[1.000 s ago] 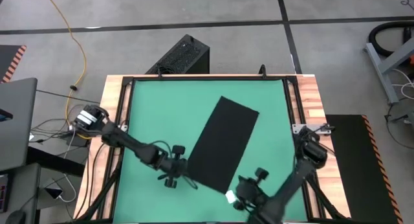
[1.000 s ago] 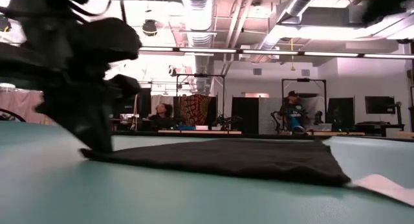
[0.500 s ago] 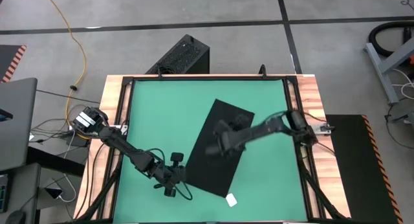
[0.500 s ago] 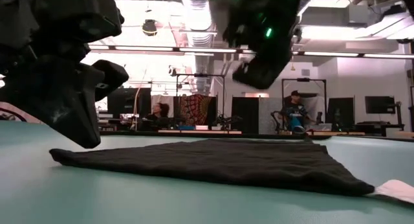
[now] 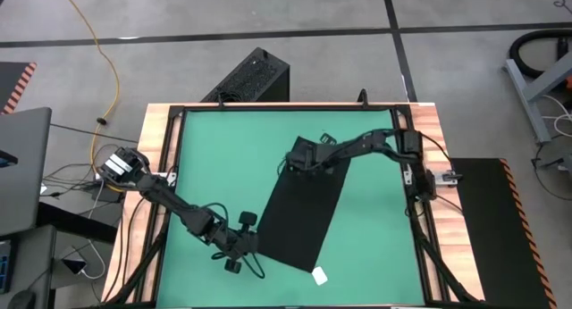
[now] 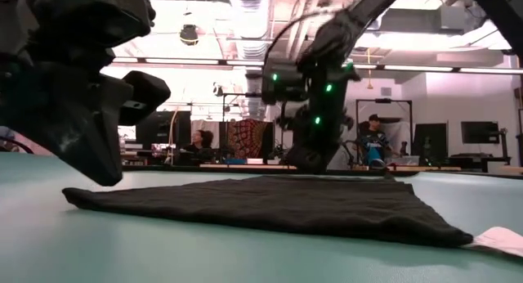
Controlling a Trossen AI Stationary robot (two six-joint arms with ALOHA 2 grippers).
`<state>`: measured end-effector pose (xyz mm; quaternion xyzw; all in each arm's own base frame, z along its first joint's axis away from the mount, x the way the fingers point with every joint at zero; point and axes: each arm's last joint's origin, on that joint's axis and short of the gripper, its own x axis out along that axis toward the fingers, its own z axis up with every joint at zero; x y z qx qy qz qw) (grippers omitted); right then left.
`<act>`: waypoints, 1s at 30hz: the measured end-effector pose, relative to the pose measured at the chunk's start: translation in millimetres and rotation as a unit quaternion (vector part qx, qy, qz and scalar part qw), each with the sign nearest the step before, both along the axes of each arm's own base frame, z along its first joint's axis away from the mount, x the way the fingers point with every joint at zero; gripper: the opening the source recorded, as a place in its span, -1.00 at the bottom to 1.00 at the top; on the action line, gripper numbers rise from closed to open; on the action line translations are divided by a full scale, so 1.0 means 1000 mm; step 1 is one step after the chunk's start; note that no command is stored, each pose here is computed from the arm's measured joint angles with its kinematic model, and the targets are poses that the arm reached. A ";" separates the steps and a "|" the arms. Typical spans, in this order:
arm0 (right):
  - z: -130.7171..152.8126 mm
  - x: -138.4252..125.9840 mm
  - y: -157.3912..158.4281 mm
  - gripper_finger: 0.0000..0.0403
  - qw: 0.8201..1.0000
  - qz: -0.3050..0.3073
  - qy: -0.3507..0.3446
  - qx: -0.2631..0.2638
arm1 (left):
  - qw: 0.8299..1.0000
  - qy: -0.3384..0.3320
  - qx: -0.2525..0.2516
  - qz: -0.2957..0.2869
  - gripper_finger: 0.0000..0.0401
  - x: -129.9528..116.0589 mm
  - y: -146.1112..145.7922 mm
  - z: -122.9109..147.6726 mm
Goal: Roll towel
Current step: Fold the black towel
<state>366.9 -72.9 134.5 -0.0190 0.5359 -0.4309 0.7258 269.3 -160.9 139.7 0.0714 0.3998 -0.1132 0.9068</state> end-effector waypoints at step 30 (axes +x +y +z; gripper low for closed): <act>0.017 0.023 -0.022 -1.00 0.988 0.136 -0.036 0.064 | 0.997 -0.021 -0.037 0.067 -1.00 0.007 0.006 0.004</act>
